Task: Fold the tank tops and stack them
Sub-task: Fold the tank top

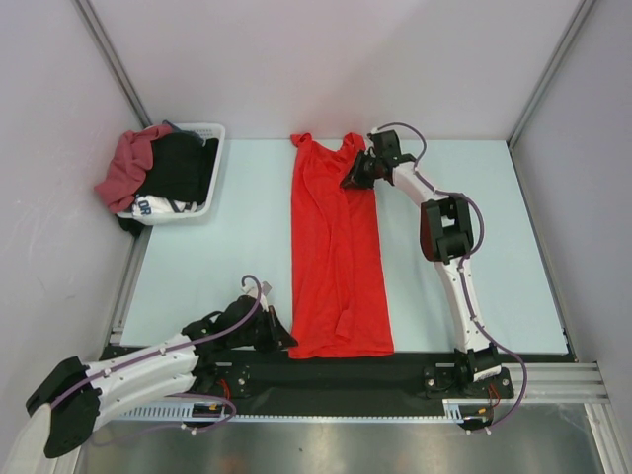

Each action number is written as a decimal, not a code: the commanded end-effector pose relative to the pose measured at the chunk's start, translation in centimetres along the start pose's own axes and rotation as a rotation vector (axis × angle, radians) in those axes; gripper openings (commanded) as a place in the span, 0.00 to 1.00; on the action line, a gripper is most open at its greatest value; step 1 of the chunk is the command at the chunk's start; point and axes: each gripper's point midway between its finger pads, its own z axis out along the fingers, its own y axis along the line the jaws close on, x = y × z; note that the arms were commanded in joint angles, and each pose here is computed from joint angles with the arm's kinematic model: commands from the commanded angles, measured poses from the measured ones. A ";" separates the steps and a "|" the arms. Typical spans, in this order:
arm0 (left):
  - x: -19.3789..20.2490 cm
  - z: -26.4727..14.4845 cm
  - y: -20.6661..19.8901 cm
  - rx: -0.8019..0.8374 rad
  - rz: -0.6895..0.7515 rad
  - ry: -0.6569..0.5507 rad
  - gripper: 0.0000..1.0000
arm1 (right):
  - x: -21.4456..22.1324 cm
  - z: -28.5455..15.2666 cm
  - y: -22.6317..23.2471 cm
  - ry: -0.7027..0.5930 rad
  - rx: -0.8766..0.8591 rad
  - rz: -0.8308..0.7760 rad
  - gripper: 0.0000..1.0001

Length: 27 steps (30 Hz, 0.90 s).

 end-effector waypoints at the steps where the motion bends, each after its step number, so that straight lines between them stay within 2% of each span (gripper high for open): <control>1: 3.7 -0.6 8.5 -0.269 -0.004 0.100 0.01 | -0.9 0.2 0.7 -0.016 -0.025 0.008 0.06; 2: 3.8 -0.6 8.6 -0.271 -0.006 0.101 0.00 | -1.1 0.1 0.7 -0.022 -0.025 0.014 0.00; 14: 3.9 -0.5 8.7 -0.281 -0.003 0.108 0.00 | -4.9 -1.6 -0.5 -0.102 -0.059 0.082 0.01; 15: 3.9 -0.5 8.8 -0.284 0.000 0.109 0.00 | -4.8 -1.6 -0.4 -0.097 -0.066 0.080 0.10; 17: 3.8 -0.5 8.9 -0.287 -0.001 0.105 0.00 | -4.2 -1.7 0.5 -0.072 -0.100 0.061 0.41; 20: 3.7 -0.5 9.1 -0.300 0.002 0.101 0.00 | -3.4 -2.4 1.5 -0.042 -0.102 0.036 0.52; 23: 3.6 -0.5 9.1 -0.301 0.005 0.096 0.00 | -2.5 -4.2 2.3 -0.039 -0.081 -0.016 0.53; 27: 3.5 -0.5 9.0 -0.305 0.012 0.091 0.00 | -0.9 -7.6 3.0 -0.056 -0.031 -0.106 0.39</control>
